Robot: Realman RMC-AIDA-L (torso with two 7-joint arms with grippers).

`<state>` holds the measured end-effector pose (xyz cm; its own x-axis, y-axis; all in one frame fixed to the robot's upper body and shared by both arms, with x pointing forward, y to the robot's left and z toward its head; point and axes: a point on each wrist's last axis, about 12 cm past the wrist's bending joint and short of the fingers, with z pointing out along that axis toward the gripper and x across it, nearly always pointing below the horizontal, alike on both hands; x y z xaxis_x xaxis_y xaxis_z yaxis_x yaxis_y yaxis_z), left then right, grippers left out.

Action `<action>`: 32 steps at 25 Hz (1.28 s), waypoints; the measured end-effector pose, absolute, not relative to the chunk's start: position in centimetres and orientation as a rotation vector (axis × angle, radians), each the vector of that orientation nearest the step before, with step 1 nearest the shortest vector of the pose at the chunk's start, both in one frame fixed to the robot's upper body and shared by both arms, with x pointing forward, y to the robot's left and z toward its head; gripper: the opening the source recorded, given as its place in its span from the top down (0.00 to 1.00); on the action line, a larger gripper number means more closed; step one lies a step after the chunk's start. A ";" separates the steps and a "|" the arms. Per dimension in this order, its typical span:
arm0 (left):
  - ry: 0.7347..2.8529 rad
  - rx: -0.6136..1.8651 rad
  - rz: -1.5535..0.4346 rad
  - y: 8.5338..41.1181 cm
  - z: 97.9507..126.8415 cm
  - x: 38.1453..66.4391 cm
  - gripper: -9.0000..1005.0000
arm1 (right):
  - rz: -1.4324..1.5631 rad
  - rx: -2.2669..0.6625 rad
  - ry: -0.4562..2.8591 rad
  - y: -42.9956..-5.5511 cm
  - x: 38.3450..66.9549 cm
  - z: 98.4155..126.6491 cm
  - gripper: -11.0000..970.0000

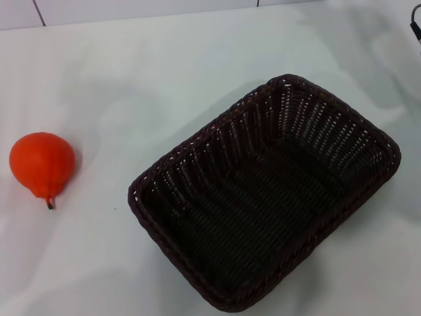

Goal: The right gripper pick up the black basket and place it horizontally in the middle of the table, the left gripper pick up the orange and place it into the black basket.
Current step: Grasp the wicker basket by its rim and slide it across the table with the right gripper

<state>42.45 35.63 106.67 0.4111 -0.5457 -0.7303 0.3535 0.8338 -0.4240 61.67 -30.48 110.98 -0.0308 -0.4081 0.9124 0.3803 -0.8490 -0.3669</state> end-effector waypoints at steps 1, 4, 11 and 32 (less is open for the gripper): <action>0.998 -0.217 -0.574 35.6 106.7 42.5 0.12 | -1.922 -1.722 0.025 -30.4 61.7 111.0 0.17; 0.998 -0.221 -0.578 35.6 106.7 42.4 0.12 | -1.899 -1.724 0.011 -30.3 61.8 111.1 0.17; 1.000 -0.223 -0.578 35.7 106.6 42.3 0.12 | -1.729 -1.738 -0.093 -30.2 62.4 112.5 0.17; 1.017 -0.225 -0.565 35.9 106.6 43.0 0.12 | -0.529 -2.533 -0.795 -31.7 62.0 122.0 0.17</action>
<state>43.01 35.85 106.63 0.3986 -0.5432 -0.7390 0.3399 0.8359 -0.4310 62.02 -31.68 121.97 0.7626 0.4421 0.4722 0.6066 -0.7424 -0.2846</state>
